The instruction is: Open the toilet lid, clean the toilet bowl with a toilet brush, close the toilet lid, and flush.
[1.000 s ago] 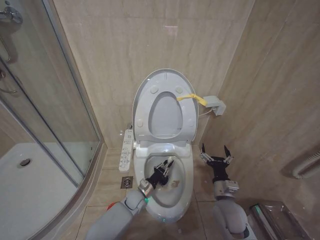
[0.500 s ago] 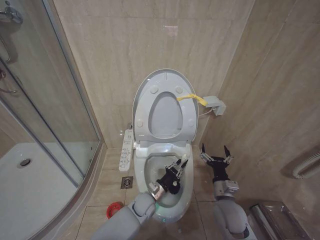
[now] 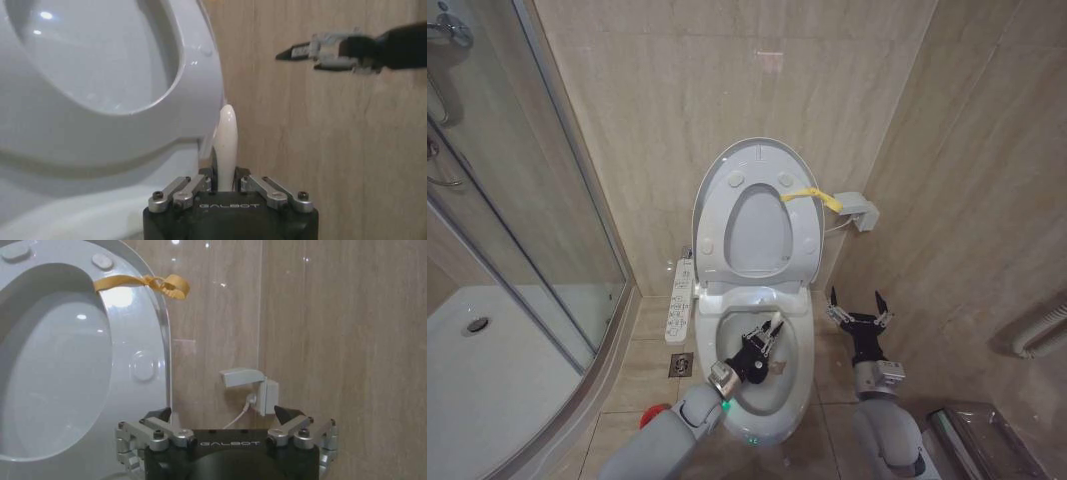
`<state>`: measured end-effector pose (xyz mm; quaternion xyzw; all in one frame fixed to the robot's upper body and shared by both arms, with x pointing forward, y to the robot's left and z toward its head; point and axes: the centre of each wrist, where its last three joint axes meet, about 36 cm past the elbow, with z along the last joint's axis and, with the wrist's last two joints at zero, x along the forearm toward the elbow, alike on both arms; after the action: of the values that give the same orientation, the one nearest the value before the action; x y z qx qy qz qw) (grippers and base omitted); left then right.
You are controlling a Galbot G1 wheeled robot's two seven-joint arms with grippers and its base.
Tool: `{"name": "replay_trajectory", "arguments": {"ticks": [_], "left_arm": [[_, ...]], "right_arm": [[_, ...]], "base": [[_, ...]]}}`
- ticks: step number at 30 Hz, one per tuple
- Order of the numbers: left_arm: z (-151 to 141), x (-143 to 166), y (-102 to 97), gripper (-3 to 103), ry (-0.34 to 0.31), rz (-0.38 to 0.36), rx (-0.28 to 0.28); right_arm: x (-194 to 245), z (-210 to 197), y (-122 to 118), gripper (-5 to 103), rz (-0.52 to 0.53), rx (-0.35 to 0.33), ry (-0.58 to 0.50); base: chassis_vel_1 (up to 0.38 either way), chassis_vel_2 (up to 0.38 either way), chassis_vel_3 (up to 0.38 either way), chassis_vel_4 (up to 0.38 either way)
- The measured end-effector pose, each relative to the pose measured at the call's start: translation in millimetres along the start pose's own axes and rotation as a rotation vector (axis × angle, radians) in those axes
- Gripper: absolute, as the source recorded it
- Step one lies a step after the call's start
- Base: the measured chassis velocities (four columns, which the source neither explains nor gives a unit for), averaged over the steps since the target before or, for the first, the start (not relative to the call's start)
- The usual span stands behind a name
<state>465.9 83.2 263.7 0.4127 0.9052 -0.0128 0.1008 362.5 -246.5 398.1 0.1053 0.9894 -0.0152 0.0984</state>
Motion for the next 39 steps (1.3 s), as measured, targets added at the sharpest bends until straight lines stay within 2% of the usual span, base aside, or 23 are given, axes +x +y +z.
{"name": "replay_trajectory", "arguments": {"ticks": [7, 11, 15, 16, 19, 21, 24, 27, 28, 31, 33, 37, 39], "left_arm": [[-30, -13, -29.6, 19, -0.075, 0.038, 0.046], [-28, -10, -32.0, 19, -0.066, 0.039, 0.051], [1, 7, -4.1, 19, 0.004, -0.007, 0.002], [1, 7, -4.1, 19, 0.004, -0.007, 0.002], [11, 7, 18.8, 19, 0.019, -0.042, -0.034], [8, 4, 20.6, 19, 0.009, -0.043, -0.036], [-6, -6, 14.2, 19, -0.029, -0.033, -0.026], [-28, -16, -12.6, 19, -0.077, 0.0, 0.011], [-28, -16, -12.6, 19, -0.077, 0.0, 0.011], [-40, -15, -42.5, 19, -0.098, 0.033, 0.056], [-40, -13, -49.6, 19, -0.097, 0.038, 0.069], [-27, -6, -45.3, 19, -0.064, 0.021, 0.07], [-13, -1, -32.3, 19, -0.034, 0.0, 0.055]], "right_arm": [[0, 0, 0, 100, 0.0, 0.0, 0.0], [0, 0, 0, 100, 0.0, 0.0, 0.0], [0, 0, 0, 100, 0.0, 0.0, 0.0], [0, 0, 0, 100, 0.0, 0.0, 0.0], [0, 0, 0, 100, 0.0, 0.0, 0.0], [0, 0, 0, 100, 0.0, 0.0, 0.0], [0, 0, 0, 100, 0.0, 0.0, 0.0], [0, 0, 0, 100, 0.0, 0.0, 0.0], [0, 0, 0, 100, 0.0, 0.0, 0.0], [0, 0, 0, 100, 0.0, 0.0, 0.0], [0, 0, 0, 100, 0.0, 0.0, 0.0], [0, 0, 0, 100, 0.0, 0.0, 0.0], [0, 0, 0, 100, 0.0, 0.0, 0.0]], "base": [[0.0, 0.0, 0.0, 0.0], [0.0, 0.0, 0.0, 0.0], [0.0, 0.0, 0.0, 0.0], [0.0, 0.0, 0.0, 0.0], [0.0, 0.0, 0.0, 0.0], [0.0, 0.0, 0.0, 0.0], [0.0, 0.0, 0.0, 0.0], [0.0, 0.0, 0.0, 0.0], [0.0, 0.0, 0.0, 0.0], [0.0, 0.0, 0.0, 0.0], [0.0, 0.0, 0.0, 0.0], [0.0, 0.0, 0.0, 0.0], [0.0, 0.0, 0.0, 0.0]]}}
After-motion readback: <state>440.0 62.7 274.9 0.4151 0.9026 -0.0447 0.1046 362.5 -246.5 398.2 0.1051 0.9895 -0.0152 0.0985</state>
